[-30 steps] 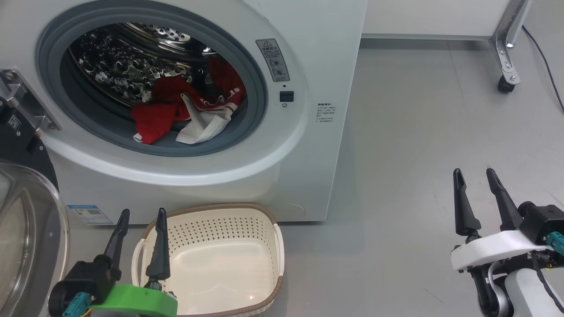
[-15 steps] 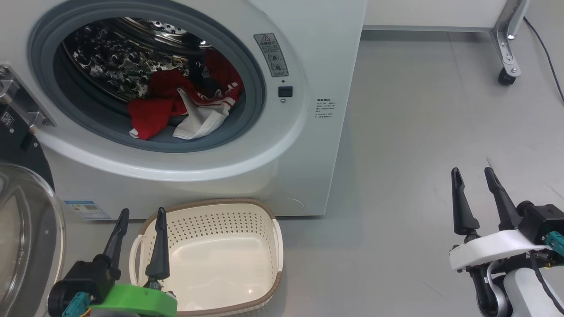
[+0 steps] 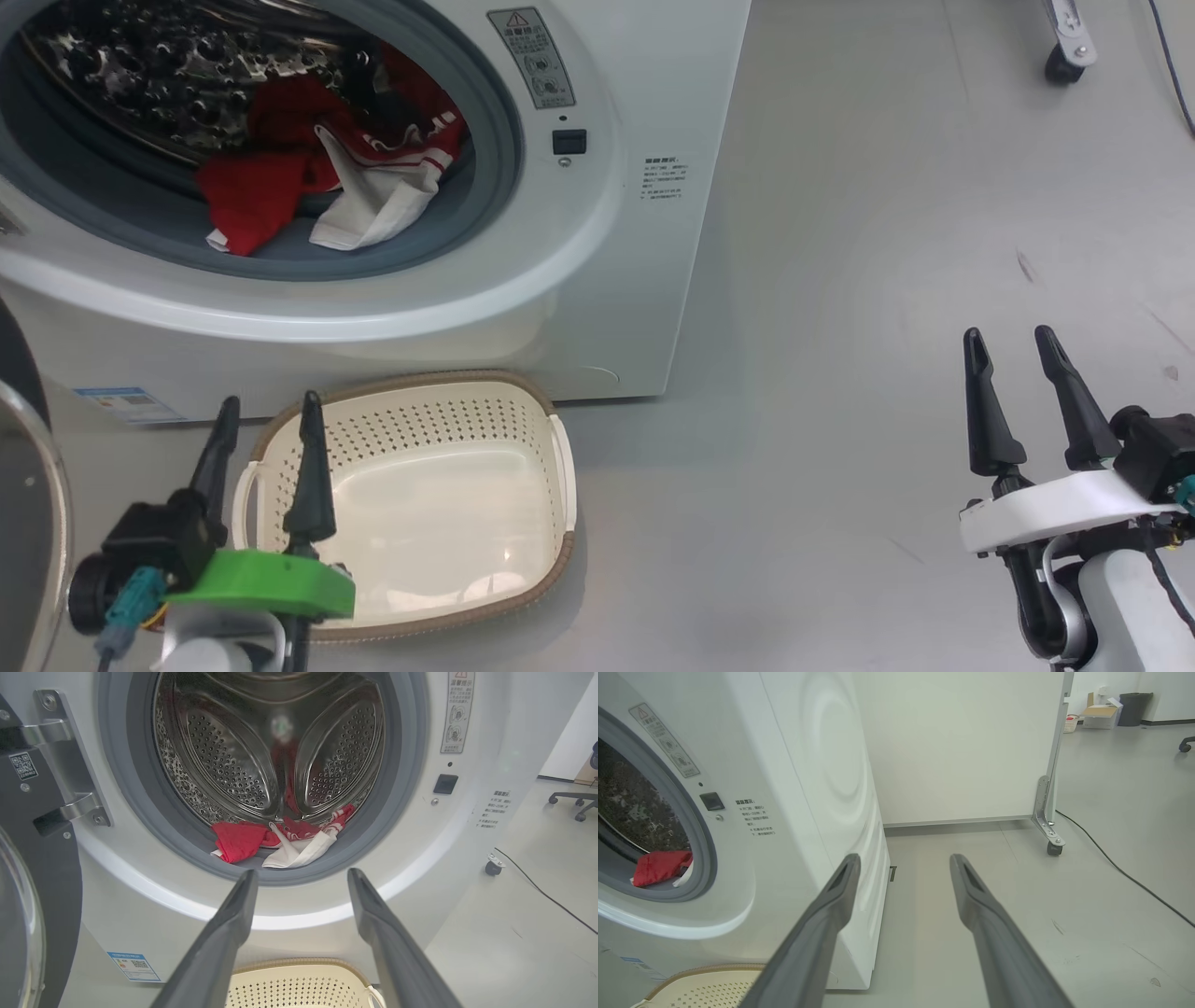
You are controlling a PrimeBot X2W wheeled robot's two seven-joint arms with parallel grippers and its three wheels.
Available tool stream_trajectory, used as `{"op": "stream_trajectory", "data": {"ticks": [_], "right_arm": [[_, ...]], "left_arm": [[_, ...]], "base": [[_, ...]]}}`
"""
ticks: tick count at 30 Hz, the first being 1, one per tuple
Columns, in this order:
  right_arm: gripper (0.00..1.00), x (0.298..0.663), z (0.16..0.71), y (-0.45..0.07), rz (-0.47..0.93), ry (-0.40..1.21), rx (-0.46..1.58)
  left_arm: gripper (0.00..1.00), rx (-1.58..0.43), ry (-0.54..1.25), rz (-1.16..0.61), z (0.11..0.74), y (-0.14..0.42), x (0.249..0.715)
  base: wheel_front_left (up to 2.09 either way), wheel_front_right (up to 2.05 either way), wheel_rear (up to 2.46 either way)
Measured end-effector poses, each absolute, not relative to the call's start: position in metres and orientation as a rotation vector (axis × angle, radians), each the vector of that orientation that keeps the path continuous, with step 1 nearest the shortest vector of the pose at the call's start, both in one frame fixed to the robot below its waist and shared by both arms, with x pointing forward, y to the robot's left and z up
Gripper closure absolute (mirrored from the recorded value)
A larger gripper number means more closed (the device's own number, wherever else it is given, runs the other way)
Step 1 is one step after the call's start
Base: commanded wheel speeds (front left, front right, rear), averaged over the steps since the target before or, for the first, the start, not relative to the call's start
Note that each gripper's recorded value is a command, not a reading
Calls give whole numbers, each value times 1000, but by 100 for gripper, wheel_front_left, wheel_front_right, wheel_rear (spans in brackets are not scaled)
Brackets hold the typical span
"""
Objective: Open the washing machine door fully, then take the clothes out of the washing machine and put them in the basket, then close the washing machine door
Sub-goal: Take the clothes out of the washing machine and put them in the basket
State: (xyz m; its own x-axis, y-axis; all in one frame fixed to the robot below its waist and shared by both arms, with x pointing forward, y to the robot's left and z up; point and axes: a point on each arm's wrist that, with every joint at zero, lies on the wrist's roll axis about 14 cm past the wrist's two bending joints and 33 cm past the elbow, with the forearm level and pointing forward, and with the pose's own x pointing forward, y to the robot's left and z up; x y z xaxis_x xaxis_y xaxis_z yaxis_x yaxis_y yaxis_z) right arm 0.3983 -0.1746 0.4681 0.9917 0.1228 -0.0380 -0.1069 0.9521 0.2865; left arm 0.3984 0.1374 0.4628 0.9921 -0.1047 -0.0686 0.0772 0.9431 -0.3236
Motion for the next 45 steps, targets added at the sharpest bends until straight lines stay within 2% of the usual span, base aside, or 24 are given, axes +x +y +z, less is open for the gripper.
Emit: {"op": "stream_trajectory", "data": {"ticks": [12,25,35,45], "right_arm": [[0,414,444,-199,49,103,289],[0,417,423,-237,-75,144,277],[0,412,409,-259,-160,180,261],[0,401,400,-270,-210,211,263]], "left_arm": [[0,-315,129,-112,454,124,482],[0,-314,313,-102,398,113,559],[0,-308,510,-107,336,92,588],[0,-346,544,-88,323,84,612]], "base": [[0,0,0],[0,0,0],[0,0,0],[0,0,0]]}}
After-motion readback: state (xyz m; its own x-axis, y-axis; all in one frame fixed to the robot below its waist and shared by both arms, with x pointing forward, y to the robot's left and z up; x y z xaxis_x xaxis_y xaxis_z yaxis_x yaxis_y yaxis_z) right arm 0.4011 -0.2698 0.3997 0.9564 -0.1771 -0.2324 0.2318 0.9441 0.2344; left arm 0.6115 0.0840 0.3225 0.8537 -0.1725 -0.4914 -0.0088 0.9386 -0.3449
